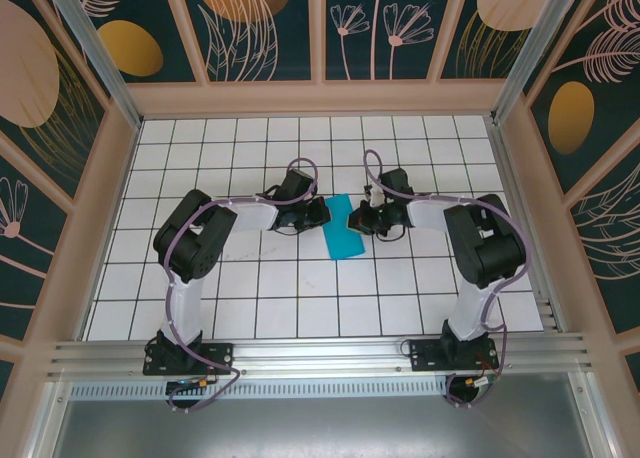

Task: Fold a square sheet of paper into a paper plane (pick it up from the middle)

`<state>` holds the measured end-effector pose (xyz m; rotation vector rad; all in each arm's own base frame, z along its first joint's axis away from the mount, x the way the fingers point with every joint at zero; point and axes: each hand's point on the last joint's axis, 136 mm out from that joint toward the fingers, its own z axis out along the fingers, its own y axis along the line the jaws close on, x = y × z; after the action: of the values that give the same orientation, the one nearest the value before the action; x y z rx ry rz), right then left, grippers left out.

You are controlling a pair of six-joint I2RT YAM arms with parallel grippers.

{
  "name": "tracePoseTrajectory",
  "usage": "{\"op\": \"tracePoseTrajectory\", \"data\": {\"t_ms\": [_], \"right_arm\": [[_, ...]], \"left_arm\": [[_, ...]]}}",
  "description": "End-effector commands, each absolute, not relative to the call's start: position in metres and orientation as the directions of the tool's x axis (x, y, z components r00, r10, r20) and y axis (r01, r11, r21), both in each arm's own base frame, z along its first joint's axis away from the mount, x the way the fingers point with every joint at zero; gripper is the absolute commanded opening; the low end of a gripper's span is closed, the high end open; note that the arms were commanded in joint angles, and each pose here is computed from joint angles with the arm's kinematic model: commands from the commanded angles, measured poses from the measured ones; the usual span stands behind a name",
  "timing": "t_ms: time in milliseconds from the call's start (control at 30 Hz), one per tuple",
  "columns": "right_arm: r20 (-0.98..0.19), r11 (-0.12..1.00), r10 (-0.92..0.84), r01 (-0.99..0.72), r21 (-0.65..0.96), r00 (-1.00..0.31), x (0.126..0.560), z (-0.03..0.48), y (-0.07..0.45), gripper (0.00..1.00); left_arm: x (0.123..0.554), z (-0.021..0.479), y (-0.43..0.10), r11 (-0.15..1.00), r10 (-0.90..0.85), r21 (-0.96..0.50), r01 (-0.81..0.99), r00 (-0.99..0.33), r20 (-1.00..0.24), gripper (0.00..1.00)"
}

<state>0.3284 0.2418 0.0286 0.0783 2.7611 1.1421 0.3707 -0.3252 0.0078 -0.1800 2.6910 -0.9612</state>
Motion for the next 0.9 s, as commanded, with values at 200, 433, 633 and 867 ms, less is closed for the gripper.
{"op": "tracePoseTrajectory", "data": {"t_ms": [200, 433, 633, 867], "right_arm": [[-0.044, 0.763, 0.11, 0.056, 0.643, -0.993, 0.286, 0.003, 0.209, 0.0], [0.014, 0.774, 0.123, 0.105, 0.624, -0.992, 0.237, -0.003, 0.189, 0.0], [-0.066, 0.785, 0.121, 0.055, 0.617, -0.99, 0.251, 0.02, 0.188, 0.0], [-0.238, 0.792, 0.161, -0.019, 0.611, -0.958, 0.294, 0.06, 0.201, 0.07]], "left_arm": [[0.307, -0.102, -0.251, 0.932, -0.219, -0.302, -0.199, -0.975, -0.032, 0.08], [0.306, -0.104, -0.251, 0.927, -0.234, -0.309, -0.214, -0.972, -0.029, 0.08], [0.316, -0.094, -0.256, 0.928, -0.214, -0.323, -0.184, -0.975, -0.061, 0.07], [0.371, 0.001, -0.305, 0.86, -0.162, -0.51, -0.012, -0.954, -0.251, 0.18]]}}
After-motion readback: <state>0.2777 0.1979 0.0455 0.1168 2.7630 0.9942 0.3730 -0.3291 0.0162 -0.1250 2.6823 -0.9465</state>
